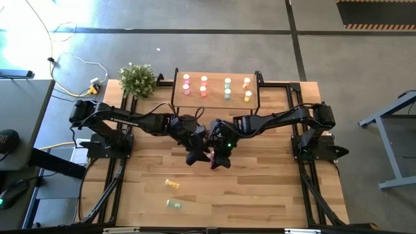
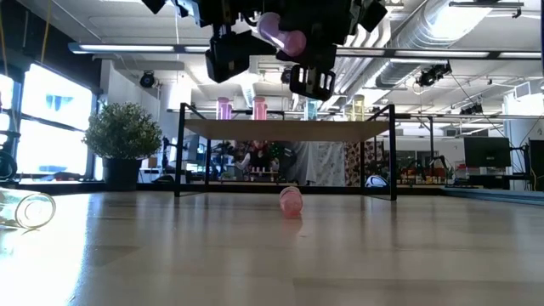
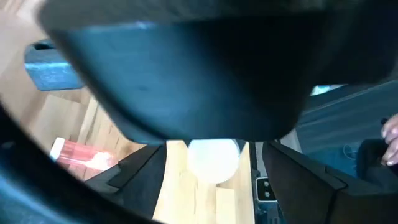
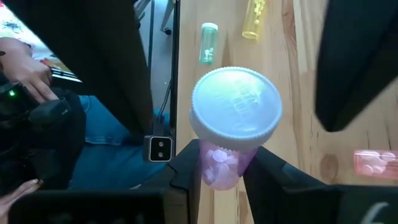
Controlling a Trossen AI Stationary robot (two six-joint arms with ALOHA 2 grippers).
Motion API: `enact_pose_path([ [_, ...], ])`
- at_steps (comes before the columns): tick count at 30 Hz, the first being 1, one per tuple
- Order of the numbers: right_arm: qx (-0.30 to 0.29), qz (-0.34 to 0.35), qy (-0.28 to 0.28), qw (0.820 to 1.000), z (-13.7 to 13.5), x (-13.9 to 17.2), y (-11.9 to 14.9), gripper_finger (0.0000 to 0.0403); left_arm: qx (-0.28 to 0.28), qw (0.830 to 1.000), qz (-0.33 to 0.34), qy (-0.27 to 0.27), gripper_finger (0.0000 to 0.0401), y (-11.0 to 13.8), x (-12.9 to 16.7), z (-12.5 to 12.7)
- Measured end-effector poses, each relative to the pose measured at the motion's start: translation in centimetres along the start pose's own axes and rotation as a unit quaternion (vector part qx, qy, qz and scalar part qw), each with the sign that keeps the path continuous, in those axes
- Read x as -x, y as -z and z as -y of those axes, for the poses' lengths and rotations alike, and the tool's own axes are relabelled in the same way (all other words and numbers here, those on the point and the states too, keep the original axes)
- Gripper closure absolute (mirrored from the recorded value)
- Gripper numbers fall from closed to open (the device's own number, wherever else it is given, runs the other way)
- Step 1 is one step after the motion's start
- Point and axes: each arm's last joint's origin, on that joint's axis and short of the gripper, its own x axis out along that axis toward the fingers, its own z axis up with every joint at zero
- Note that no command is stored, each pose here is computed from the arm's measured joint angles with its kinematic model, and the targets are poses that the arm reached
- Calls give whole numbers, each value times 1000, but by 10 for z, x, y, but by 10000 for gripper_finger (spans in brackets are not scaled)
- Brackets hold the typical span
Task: Pick and place medicine bottles onto shelf by color
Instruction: Put the purple pill bottle on the shelf aligned with the other purple pill bottles
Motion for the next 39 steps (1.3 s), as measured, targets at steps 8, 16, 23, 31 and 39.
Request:
enact_pose_path([
  [8, 5, 17, -10, 1000, -2, 0, -4, 322, -3, 1000, -3, 4, 146, 1, -1, 2],
  [16, 8, 20, -12, 1000, -3, 0, -5, 322, -2, 1000, -9, 3, 160, 2, -1, 2],
  [23, 9, 20, -12, 1000, -2, 0, -5, 322, -2, 1000, -9, 3, 219, 2, -1, 2],
  [31, 11, 20, -13, 1000, -3, 0, -5, 322, -16, 1000, -8, 3, 272, 2, -1, 2],
  [39, 20, 21, -13, 1000, -2, 0, -5, 322, -16, 1000, -8, 3, 284, 2, -1, 2],
])
